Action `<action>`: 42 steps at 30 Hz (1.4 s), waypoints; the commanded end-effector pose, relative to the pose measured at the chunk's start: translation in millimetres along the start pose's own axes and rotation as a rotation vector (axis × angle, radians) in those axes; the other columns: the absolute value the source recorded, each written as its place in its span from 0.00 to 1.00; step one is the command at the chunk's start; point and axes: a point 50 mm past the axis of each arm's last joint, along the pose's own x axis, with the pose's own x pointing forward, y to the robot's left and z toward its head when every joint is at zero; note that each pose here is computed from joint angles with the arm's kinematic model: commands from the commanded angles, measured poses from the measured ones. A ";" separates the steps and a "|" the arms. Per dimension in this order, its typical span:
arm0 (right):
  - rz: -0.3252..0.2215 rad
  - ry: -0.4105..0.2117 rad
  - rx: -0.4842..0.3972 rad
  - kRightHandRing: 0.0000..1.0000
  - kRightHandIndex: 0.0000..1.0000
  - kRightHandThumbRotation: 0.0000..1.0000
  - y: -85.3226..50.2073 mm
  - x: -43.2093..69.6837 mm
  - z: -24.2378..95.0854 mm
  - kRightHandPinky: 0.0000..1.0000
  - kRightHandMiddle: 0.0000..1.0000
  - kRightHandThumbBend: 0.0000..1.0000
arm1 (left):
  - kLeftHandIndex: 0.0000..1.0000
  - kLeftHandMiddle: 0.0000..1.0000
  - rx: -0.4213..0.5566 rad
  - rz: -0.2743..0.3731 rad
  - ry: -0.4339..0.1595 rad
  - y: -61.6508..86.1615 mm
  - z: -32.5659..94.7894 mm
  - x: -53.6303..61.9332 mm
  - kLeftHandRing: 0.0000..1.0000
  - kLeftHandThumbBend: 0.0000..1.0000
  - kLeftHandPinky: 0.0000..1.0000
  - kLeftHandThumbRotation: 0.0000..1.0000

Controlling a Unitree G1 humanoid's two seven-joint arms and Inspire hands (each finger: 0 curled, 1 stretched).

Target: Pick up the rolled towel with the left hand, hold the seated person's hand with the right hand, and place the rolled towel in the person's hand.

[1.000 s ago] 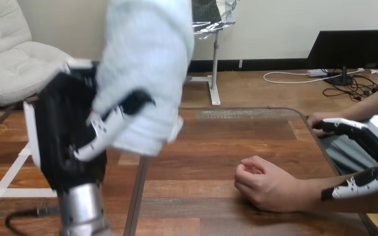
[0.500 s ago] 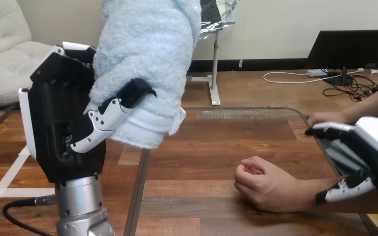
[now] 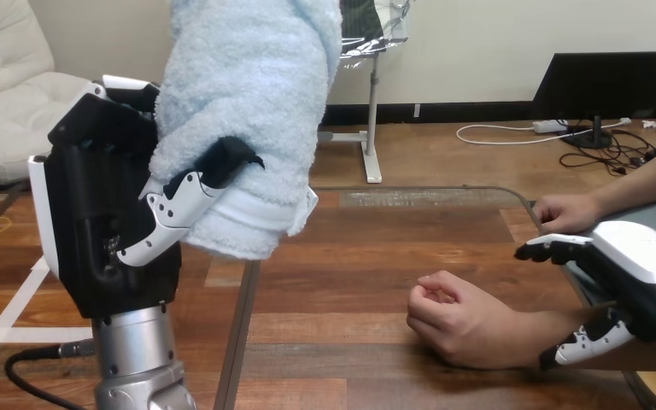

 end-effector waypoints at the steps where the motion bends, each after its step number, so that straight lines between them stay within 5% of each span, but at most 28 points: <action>1: -0.024 -0.028 -0.050 0.79 0.80 0.08 -12.3 11.7 4.4 0.76 0.81 1.00 | 0.36 0.35 -0.051 -0.002 -0.060 -8.5 5.2 11.0 0.29 0.39 0.21 0.00; 33: 0.144 0.025 -0.137 0.80 0.81 0.06 8.2 26.5 2.8 0.75 0.81 1.00 | 0.36 0.36 -0.073 -0.003 -0.045 -4.8 4.9 9.6 0.30 0.39 0.22 0.00; 42: 0.178 0.057 -0.155 0.79 0.81 0.04 11.0 29.4 0.8 0.66 0.81 1.00 | 0.37 0.36 -0.073 0.003 -0.043 -4.6 5.0 9.3 0.30 0.39 0.22 0.00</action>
